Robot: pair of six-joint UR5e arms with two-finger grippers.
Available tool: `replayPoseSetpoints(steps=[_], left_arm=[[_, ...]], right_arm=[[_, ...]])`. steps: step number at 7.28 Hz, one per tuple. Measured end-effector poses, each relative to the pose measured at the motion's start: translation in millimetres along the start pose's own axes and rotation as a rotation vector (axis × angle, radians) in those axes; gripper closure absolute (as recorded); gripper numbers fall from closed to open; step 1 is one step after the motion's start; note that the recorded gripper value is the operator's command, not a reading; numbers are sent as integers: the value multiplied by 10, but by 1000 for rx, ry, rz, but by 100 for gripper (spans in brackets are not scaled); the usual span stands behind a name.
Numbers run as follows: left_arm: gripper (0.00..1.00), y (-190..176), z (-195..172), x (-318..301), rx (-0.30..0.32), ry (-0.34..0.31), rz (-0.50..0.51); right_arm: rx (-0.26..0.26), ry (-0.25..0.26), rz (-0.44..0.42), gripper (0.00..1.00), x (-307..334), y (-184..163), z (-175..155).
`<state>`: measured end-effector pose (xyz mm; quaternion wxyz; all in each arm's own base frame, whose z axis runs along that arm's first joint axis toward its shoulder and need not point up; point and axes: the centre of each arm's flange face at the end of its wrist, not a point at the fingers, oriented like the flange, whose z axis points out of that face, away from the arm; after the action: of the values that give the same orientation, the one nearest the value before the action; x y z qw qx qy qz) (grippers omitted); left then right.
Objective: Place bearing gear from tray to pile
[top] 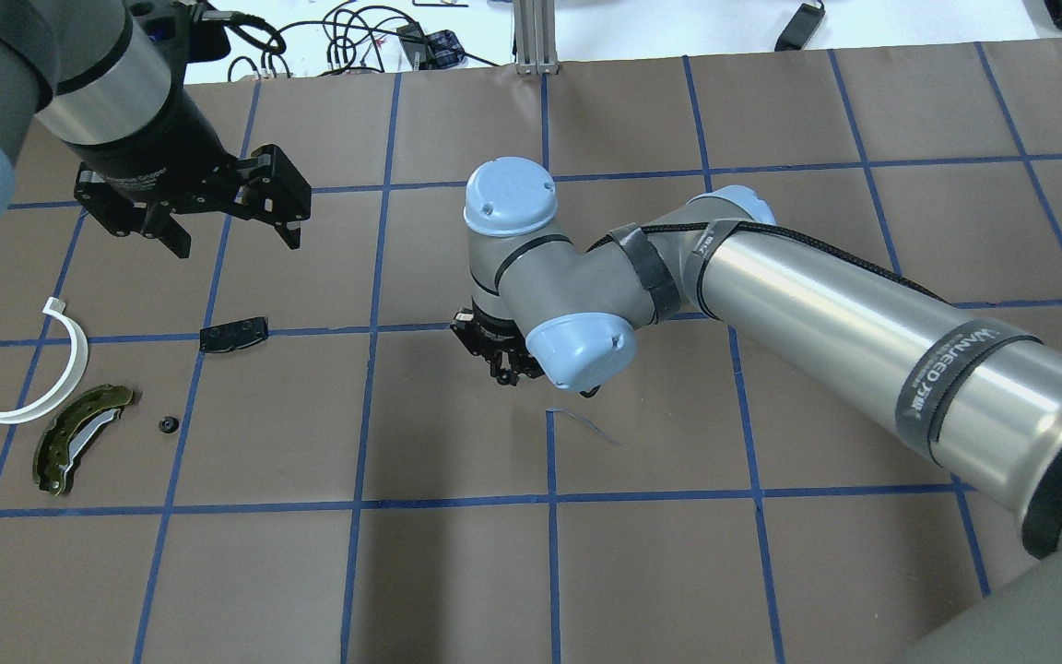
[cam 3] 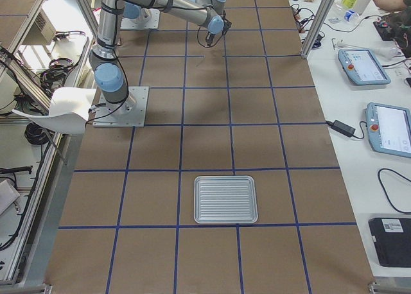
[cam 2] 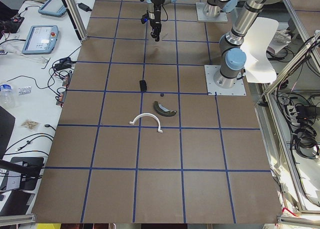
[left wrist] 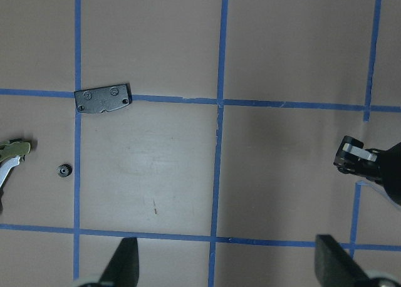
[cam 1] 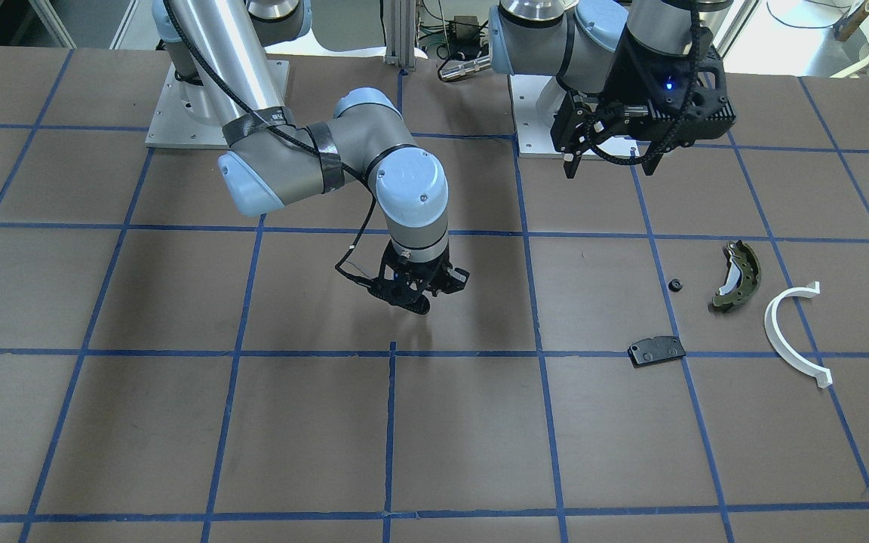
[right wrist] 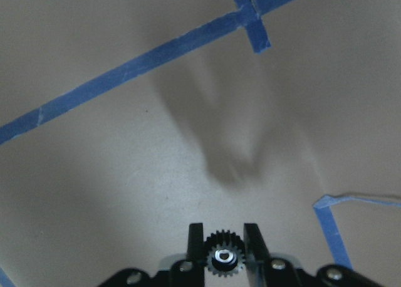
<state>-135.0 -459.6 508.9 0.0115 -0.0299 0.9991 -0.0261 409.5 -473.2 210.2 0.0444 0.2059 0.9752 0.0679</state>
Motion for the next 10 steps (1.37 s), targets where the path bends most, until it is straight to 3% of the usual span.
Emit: replayPoseSetpoints(steps=[1,2,4,6,10], left_arm=[[0,0,0,0,0,0,0],[0,-1,10,1,-2,0,1],[0,-30,55,-4,-11,-2,0],[0,-121,318,10,-51,-2,-7],[0,-130,1848,218,-95,-5,-45]], right_arm=[[-2,-8,-3,7,-6,15,22],[1,-11,-7,0,1,18,26],[27,-21,-16,0,55,-71,-113],[86,-27,-56,0,366,-337,-622],[87,24,-232,0,1630,-1018,-1663]])
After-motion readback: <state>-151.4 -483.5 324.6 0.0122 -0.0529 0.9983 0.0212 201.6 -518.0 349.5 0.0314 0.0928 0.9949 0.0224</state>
